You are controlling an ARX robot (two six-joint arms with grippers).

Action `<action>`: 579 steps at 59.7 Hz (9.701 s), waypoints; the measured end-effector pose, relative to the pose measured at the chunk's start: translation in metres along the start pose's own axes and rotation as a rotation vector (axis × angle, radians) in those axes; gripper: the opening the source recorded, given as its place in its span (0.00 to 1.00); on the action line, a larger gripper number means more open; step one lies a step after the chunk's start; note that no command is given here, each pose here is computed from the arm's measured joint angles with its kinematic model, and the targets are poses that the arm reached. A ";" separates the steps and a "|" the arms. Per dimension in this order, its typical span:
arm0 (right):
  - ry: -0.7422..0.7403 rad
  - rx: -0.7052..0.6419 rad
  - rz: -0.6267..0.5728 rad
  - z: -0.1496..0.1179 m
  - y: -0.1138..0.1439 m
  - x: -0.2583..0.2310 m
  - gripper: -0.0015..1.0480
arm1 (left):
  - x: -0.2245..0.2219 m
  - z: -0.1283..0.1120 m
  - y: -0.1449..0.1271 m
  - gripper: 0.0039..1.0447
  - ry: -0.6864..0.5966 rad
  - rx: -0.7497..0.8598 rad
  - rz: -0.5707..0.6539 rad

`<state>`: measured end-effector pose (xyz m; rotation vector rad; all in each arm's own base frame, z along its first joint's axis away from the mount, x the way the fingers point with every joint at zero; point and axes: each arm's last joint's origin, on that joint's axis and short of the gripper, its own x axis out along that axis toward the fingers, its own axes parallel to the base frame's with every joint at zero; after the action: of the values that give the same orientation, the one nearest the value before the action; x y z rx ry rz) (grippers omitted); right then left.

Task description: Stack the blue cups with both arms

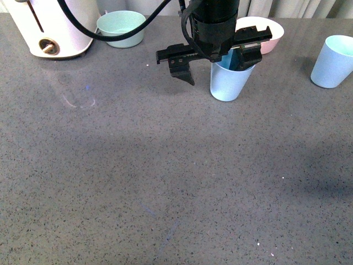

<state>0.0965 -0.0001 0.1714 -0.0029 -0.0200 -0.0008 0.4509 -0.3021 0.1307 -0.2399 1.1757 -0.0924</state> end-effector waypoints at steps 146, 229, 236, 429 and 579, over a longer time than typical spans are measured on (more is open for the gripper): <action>0.000 0.000 0.000 0.000 0.000 0.000 0.91 | -0.206 -0.229 0.301 0.01 -1.160 0.233 0.086; 0.000 0.000 0.000 0.000 0.000 0.000 0.91 | -0.229 -0.271 0.303 0.01 -1.186 0.235 0.083; 0.000 0.000 0.000 0.000 0.000 0.000 0.91 | -0.229 -0.271 0.303 0.01 -1.186 0.235 0.084; 0.686 -0.641 0.767 0.062 -0.030 0.299 0.02 | -0.229 -0.271 0.303 0.92 -1.186 0.237 0.085; 0.371 -0.431 0.783 0.120 0.042 0.283 0.91 | -0.229 -0.271 0.303 0.92 -1.186 0.237 0.085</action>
<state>0.3774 0.0425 0.2973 -0.4411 0.3534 0.7773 0.0971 -0.0003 0.1684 -0.0063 -0.0109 -0.0031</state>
